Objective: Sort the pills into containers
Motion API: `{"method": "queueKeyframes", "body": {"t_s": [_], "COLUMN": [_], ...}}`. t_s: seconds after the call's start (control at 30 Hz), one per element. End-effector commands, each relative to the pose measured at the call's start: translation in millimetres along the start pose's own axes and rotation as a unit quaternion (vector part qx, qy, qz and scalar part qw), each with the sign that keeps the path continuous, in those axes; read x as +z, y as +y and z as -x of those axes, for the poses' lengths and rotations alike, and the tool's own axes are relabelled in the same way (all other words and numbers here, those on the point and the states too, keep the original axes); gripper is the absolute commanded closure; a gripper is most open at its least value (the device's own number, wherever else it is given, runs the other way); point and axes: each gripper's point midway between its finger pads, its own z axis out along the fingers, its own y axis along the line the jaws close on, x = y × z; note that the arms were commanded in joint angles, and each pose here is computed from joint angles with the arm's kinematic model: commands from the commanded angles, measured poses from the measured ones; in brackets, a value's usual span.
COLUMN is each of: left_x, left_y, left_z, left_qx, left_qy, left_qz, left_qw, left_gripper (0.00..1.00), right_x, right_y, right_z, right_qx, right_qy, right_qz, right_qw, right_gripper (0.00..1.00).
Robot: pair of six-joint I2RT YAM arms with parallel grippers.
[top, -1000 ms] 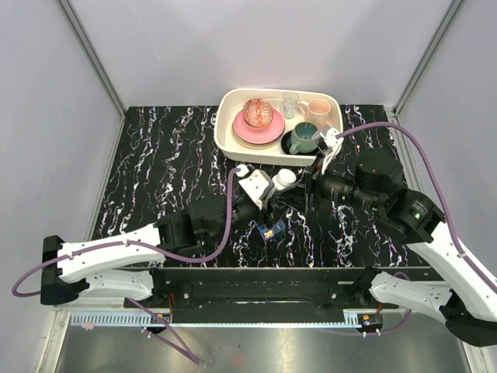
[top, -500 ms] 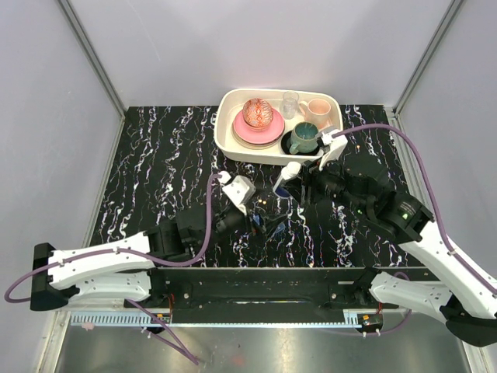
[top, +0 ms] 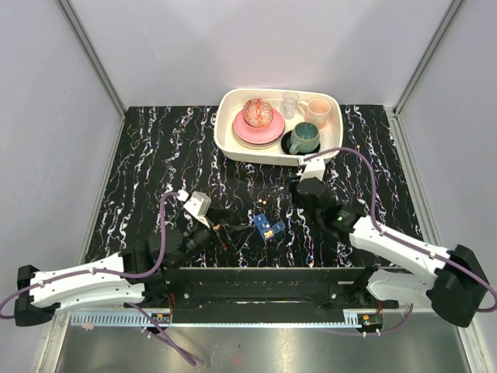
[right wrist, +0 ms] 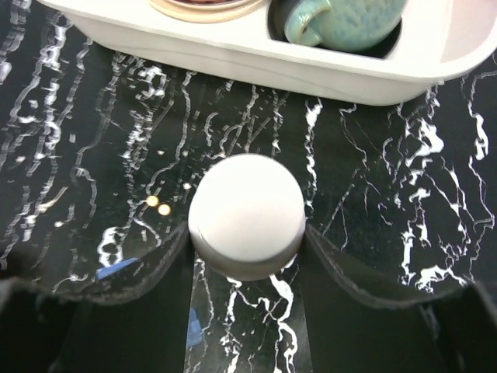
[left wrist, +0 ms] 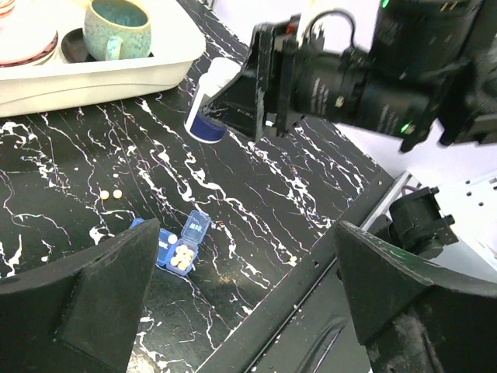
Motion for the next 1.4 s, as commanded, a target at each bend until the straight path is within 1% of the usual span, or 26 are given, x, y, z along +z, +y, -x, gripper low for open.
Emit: {"method": "queueKeyframes", "body": {"t_s": [0.0, 0.03, 0.1, 0.13, 0.17, 0.3, 0.43, 0.6, 0.63, 0.77, 0.8, 0.83, 0.93, 0.97, 1.07, 1.2, 1.27, 1.37], "left_x": [-0.3, 0.2, 1.4, 1.7, 2.0, 2.2, 0.7, -0.5, -0.3, 0.1, 0.0, 0.1, 0.0, 0.0, 0.2, -0.1, -0.7, -1.0], "left_y": [7.5, 9.0, 11.3, 13.0, 13.7, 18.4, 24.5, 27.1, 27.1, 26.6, 26.3, 25.8, 26.5, 26.5, 26.6, 27.0, 27.6, 27.8], "left_z": [7.3, 3.9, -0.9, -1.3, -3.0, -10.4, -12.8, -16.2, -16.3, -17.4, -17.2, -17.0, -18.3, -18.3, -18.7, -19.3, -20.1, -20.7], "left_qx": [-0.034, -0.033, -0.032, -0.035, -0.035, -0.036, -0.041, -0.048, -0.047, -0.046, -0.046, -0.046, -0.045, -0.045, -0.045, -0.044, -0.043, -0.047], "left_qy": [-0.023, -0.020, -0.015, -0.016, -0.014, -0.010, -0.012, -0.017, -0.017, -0.014, -0.014, -0.014, -0.013, -0.013, -0.013, -0.011, -0.010, -0.010], "left_qz": [0.024, 0.026, 0.031, 0.036, 0.038, 0.045, 0.058, 0.058, 0.058, 0.057, 0.056, 0.055, 0.056, 0.056, 0.056, 0.057, 0.057, 0.057], "left_qw": [0.999, 0.999, 0.999, 0.999, 0.999, 0.998, 0.997, 0.997, 0.997, 0.997, 0.997, 0.997, 0.997, 0.997, 0.997, 0.997, 0.997, 0.997], "left_gripper": [0.01, 0.01, 0.01, 0.01, 0.01, 0.01, 0.01, 0.01, 0.01, 0.01, 0.01, 0.01, 0.01, 0.01, 0.01, 0.01, 0.01, 0.01], "right_x": [17.0, 20.2, 30.5, 33.6, 41.8, 59.1, 80.0, 94.0, 97.7, 102.9, 102.9, 103.3, 104.1, 104.7, 104.9, 103.3, 102.9, 103.8], "right_y": [-9.9, -13.6, -16.8, -19.2, -21.3, -19.4, -19.4, -19.2, -19.8, -20.3, -20.8, -21.3, -21.8, -21.7, -20.6, -18.5, -17.0, -16.8], "right_z": [37.9, 35.2, 21.4, 19.0, 9.2, -5.1, -31.2, -41.8, -49.6, -58.9, -60.7, -62.6, -65.5, -64.5, -64.2, -57.8, -55.1, -55.0], "right_qx": [0.078, 0.086, 0.080, 0.083, 0.077, 0.072, 0.053, 0.051, 0.045, 0.037, 0.037, 0.035, 0.029, 0.030, 0.026, 0.025, 0.023, 0.013], "right_qy": [-0.125, -0.142, -0.145, -0.158, -0.152, -0.149, -0.127, -0.125, -0.118, -0.108, -0.105, -0.103, -0.096, -0.095, -0.091, -0.092, -0.092, -0.084], "right_qz": [-0.052, -0.060, -0.072, -0.074, -0.083, -0.085, -0.093, -0.101, -0.105, -0.111, -0.112, -0.113, -0.115, -0.116, -0.114, -0.111, -0.110, -0.111], "right_qw": [0.988, 0.984, 0.984, 0.981, 0.982, 0.983, 0.986, 0.986, 0.986, 0.987, 0.987, 0.988, 0.988, 0.988, 0.989, 0.989, 0.989, 0.990], "right_gripper": [1.00, 1.00, 1.00, 1.00, 1.00, 1.00, 1.00, 1.00, 1.00, 0.99, 0.96, 0.87, 0.71, 0.61, 0.49, 0.41, 0.39, 0.32]}}
